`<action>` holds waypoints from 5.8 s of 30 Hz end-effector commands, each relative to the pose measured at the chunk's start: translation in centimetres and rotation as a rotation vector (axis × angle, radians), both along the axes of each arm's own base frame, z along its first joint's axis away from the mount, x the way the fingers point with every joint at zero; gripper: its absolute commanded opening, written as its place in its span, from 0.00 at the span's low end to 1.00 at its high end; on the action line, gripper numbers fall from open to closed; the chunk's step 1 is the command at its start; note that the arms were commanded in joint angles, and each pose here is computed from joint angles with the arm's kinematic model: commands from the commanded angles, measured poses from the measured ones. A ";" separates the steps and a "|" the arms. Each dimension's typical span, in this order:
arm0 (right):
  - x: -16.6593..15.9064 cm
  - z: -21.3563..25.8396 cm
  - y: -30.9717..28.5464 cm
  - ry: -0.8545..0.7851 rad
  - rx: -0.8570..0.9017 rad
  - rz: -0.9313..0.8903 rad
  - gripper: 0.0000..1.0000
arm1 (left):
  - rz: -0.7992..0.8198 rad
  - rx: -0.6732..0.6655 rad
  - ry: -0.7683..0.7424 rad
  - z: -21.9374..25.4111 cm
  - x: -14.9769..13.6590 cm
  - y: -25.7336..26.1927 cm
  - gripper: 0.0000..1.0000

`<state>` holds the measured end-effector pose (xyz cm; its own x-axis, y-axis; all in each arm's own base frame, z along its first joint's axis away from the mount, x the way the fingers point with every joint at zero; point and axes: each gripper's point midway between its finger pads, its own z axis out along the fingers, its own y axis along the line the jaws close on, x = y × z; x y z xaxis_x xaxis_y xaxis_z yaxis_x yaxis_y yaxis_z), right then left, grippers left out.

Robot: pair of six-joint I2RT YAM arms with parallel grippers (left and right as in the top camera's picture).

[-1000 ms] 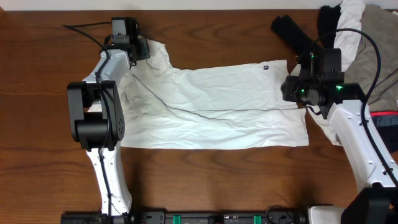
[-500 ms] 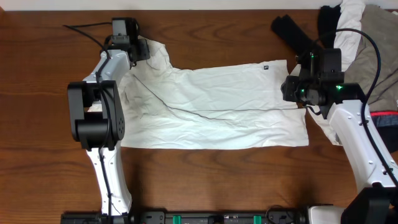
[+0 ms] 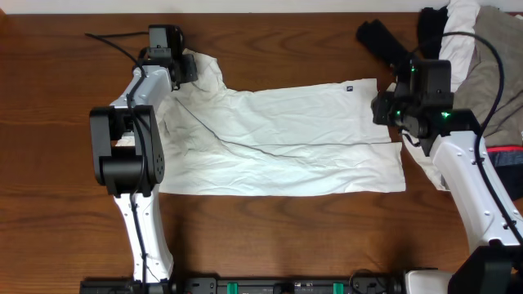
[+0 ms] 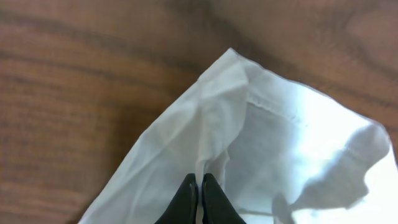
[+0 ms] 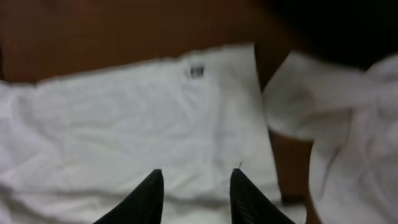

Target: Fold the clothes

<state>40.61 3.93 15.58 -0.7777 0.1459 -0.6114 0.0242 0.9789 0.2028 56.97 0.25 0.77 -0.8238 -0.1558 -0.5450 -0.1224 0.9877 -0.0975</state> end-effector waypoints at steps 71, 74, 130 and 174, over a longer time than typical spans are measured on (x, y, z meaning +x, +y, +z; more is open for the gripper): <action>11.9 -15.6 -3.7 -0.140 -0.025 -0.145 0.17 | 0.012 0.003 0.055 5.1 -3.1 0.3 0.06; 11.9 -15.6 -4.0 -0.141 -0.036 -0.156 0.03 | 0.013 0.003 0.055 5.1 -3.1 0.3 0.06; 12.3 -13.3 -4.0 -0.135 0.011 -0.090 0.60 | 0.087 -0.023 0.085 11.0 -6.8 2.0 0.06; 12.7 -15.8 -2.6 -0.126 0.038 -0.083 0.44 | 0.089 -0.025 0.084 11.0 -6.8 2.0 0.06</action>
